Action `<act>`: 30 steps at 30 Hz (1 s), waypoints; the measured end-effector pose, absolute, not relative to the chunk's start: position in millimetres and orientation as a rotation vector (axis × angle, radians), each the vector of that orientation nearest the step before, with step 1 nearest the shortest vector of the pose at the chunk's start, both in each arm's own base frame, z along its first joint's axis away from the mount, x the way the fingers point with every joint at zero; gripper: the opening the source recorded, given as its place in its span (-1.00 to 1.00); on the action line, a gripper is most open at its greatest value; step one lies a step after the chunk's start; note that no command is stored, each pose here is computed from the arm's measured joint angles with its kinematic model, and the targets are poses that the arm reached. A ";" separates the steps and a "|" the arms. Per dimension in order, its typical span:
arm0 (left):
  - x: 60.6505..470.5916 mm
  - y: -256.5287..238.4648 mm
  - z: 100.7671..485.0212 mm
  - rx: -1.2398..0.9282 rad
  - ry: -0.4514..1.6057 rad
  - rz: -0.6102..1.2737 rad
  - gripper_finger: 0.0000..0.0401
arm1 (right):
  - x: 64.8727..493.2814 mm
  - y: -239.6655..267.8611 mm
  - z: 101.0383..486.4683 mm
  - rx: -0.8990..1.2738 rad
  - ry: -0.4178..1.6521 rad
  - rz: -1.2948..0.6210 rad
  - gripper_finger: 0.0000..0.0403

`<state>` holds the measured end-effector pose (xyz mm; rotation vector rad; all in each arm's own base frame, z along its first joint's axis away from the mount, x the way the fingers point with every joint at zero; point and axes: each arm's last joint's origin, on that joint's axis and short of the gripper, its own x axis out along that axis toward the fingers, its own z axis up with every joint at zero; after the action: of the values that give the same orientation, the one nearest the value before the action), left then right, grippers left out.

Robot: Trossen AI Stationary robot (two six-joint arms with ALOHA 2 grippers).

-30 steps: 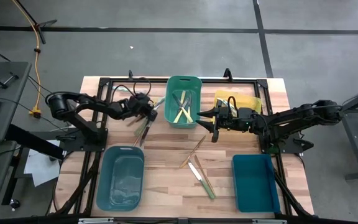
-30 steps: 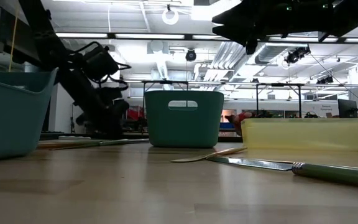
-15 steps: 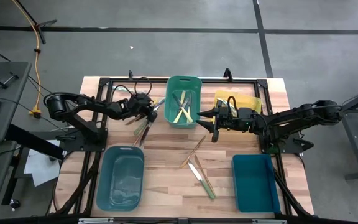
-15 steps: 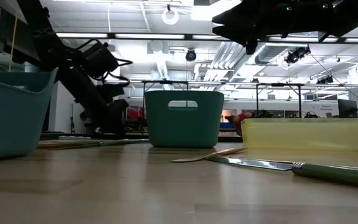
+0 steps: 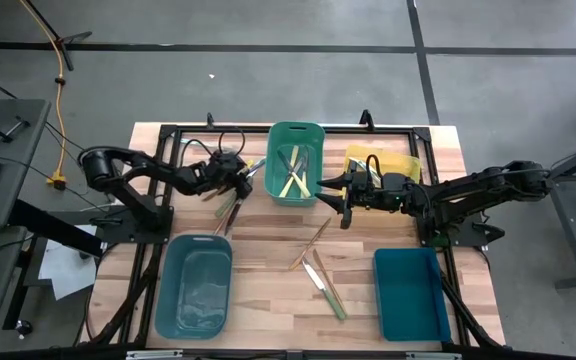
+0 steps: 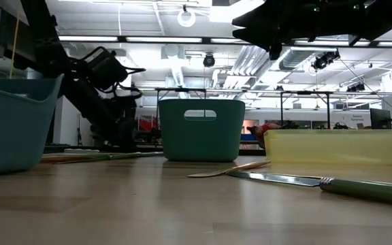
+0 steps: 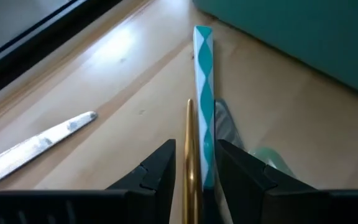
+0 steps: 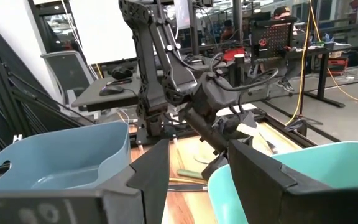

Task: Sort silverware by color (type)
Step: Put the blue patterned knife into the yellow bin

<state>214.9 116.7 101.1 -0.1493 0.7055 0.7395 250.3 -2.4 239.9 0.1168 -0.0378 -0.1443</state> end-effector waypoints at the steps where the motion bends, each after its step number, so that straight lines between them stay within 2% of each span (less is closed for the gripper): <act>1: 215.7 116.6 100.1 -0.150 0.706 0.722 -0.46 | 250.3 -2.3 239.8 0.116 -0.037 -0.144 -0.20; 5: 218.2 116.7 94.0 -0.147 0.717 0.681 -0.46 | 250.3 -2.4 239.7 0.117 -0.035 -0.144 -0.20; 17: 215.4 120.1 86.8 -0.098 0.764 0.784 -0.47 | 250.4 -2.4 239.3 0.115 -0.031 -0.145 -0.20; 20: 215.0 119.9 86.2 -0.099 0.771 0.782 -0.59 | 250.4 -2.4 239.1 0.115 -0.029 -0.145 -0.20; 24: 214.6 119.8 85.6 -0.100 0.776 0.774 -0.89 | 250.4 -2.4 238.9 0.116 -0.027 -0.145 -0.20; 30: 213.3 118.8 90.9 -0.116 0.763 0.769 -0.90 | 250.4 -2.3 238.8 0.115 -0.026 -0.145 -0.20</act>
<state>213.3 118.8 90.9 -0.1159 0.7631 0.7690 250.4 -2.3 238.8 0.1146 -0.0263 -0.1448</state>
